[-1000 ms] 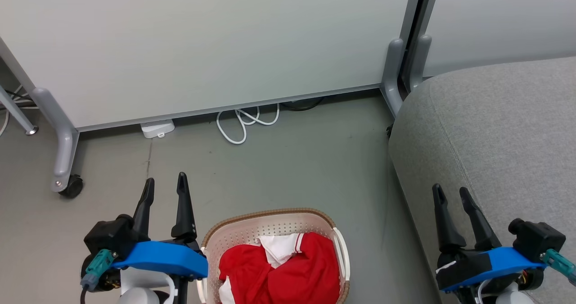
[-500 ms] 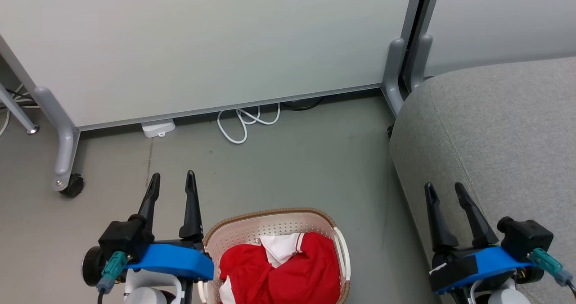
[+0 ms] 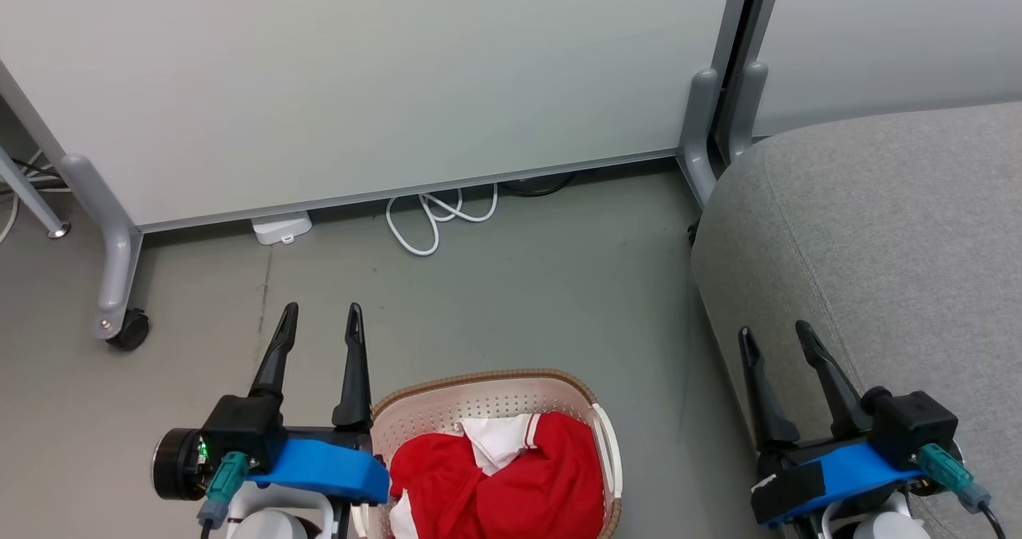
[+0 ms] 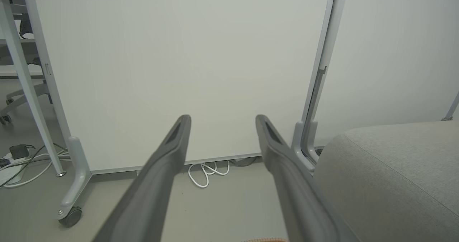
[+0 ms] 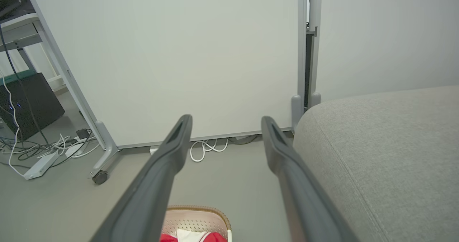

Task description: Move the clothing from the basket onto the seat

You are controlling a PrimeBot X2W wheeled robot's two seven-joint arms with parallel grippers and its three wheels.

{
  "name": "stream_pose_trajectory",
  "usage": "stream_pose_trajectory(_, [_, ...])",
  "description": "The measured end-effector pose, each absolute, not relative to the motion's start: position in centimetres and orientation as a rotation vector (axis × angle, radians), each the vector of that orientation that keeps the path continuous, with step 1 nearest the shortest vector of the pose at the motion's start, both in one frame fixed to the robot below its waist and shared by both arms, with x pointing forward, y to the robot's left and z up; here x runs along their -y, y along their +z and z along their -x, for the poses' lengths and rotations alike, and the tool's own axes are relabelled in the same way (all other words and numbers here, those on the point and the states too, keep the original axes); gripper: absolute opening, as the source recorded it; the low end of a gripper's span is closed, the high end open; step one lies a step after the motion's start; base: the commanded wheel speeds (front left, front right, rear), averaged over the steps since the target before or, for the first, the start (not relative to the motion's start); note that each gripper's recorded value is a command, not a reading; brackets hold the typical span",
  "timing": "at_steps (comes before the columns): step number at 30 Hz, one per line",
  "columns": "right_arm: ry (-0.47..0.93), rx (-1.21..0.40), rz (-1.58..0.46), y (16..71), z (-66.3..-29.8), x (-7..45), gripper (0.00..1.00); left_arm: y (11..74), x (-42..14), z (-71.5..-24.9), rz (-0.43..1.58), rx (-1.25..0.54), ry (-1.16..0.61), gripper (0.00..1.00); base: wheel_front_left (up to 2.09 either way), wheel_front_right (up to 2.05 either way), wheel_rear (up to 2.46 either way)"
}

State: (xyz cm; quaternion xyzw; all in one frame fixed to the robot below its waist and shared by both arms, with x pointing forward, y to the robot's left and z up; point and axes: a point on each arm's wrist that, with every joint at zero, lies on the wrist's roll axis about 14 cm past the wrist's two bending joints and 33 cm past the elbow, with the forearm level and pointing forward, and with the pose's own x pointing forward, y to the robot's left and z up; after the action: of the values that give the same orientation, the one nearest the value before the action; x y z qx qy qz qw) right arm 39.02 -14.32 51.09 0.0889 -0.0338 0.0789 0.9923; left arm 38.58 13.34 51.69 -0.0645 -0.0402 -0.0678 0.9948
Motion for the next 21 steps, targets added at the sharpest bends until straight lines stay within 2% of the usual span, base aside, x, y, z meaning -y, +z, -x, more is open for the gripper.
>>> stream_pose_trajectory(21, [0.208,0.098,-0.049,51.4,-38.8,13.2,1.0,51.5,-12.8,-38.3,0.036,0.099,-0.171,1.0,0.0,0.0,0.0])
